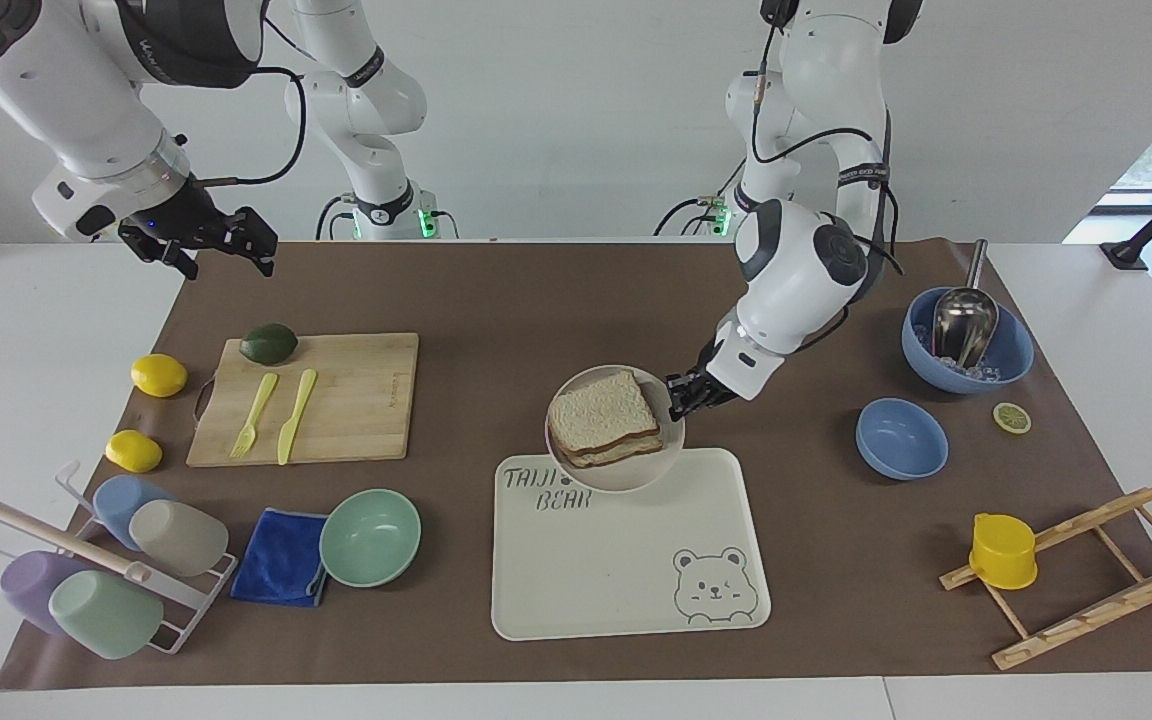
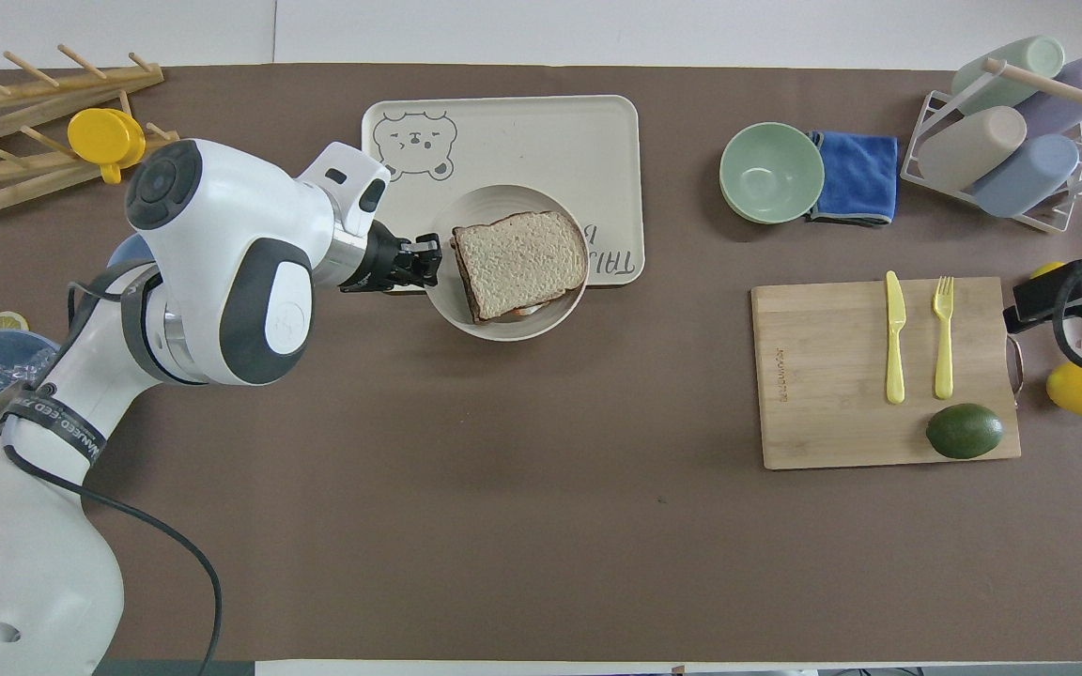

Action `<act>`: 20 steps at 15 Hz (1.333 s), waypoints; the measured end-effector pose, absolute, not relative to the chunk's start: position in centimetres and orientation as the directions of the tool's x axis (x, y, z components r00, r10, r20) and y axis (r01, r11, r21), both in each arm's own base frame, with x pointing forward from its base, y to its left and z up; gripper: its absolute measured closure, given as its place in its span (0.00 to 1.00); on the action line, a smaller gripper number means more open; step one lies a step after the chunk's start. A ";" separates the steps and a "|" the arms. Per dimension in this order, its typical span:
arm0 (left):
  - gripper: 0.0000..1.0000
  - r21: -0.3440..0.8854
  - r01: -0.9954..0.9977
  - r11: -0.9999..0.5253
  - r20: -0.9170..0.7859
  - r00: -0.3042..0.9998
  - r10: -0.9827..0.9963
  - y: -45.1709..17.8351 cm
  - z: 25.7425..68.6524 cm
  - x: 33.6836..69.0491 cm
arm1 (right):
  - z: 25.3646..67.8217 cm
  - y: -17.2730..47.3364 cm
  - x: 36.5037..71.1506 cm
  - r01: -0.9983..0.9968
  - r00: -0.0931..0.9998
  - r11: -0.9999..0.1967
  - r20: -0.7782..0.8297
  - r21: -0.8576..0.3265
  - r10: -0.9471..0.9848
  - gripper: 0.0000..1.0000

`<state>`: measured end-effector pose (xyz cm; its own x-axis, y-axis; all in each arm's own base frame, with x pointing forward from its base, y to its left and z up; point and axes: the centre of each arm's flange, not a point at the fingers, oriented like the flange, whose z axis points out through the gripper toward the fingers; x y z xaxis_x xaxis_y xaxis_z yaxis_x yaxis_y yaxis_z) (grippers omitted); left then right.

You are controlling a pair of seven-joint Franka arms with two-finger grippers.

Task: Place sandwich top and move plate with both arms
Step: 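Slide the plate with the left gripper onto the bear-print tray, then open the left gripper and release the plate rim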

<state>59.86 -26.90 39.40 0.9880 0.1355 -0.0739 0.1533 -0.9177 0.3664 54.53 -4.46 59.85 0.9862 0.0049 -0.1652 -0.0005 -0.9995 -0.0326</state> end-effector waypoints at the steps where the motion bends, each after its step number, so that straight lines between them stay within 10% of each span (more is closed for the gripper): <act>1: 0.95 0.367 0.157 -0.917 -0.087 0.987 0.134 -26.9 39.2 61.1 | 59.9 -4.5 54.5 0.000 0.986 -0.999 -0.165 -0.033 0.005 0.00; 20: 0.95 0.419 0.234 -0.877 -0.015 0.968 0.251 -25.6 33.4 69.5 | 60.0 -4.0 54.6 0.008 0.987 -0.999 -0.163 -0.032 0.013 0.00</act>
